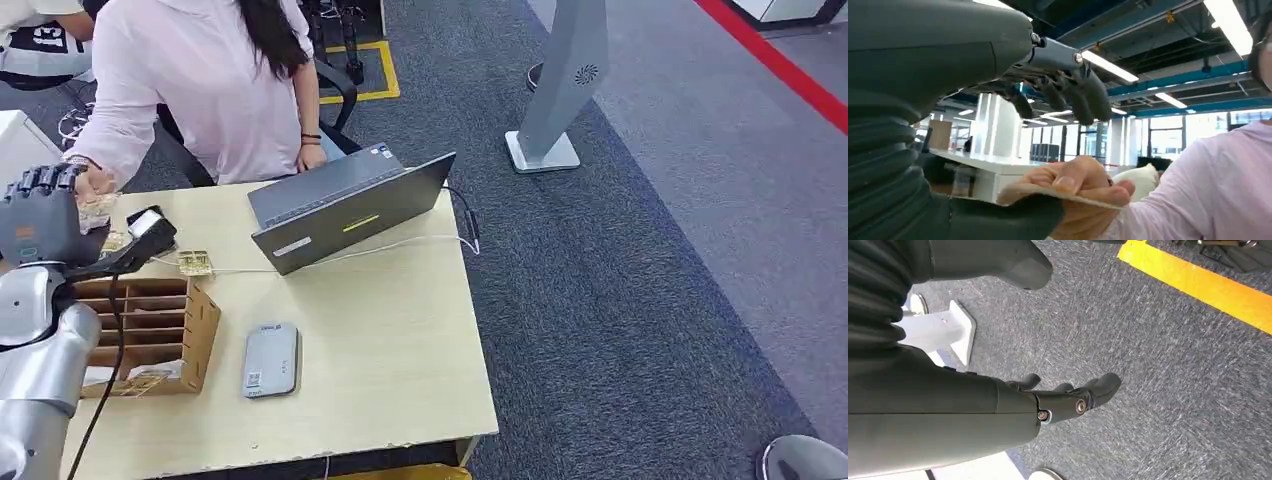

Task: Pass the card to the sensor for recognition and then transmit it.

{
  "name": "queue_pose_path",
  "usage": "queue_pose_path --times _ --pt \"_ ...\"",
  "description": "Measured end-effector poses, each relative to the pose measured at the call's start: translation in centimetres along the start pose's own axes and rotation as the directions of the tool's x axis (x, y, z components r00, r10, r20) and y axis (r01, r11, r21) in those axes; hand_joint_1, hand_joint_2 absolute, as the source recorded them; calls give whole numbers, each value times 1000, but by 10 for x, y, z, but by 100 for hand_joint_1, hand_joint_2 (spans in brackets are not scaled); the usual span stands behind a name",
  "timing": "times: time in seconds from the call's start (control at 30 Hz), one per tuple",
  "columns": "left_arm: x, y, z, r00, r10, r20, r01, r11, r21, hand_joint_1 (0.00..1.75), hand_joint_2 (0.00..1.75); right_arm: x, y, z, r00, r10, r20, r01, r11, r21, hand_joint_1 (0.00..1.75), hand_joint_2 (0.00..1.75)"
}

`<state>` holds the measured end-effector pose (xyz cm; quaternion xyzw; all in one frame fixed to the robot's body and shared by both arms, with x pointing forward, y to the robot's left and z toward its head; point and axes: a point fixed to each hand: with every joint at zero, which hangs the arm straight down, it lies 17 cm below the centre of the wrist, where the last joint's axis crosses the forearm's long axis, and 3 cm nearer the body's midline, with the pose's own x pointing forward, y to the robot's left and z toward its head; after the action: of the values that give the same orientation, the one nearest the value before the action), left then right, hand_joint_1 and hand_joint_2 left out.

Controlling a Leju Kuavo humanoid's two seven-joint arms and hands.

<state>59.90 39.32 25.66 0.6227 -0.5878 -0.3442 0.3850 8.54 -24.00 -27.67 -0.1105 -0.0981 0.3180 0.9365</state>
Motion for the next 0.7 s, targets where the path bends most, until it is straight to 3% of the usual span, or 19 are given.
queue_pose_path --times 0.7 --pt "-9 -4 7 1000 -12 -6 12 1000 0 175 175 1 0 0 1000 6 6 -6 1000 -1 0 175"
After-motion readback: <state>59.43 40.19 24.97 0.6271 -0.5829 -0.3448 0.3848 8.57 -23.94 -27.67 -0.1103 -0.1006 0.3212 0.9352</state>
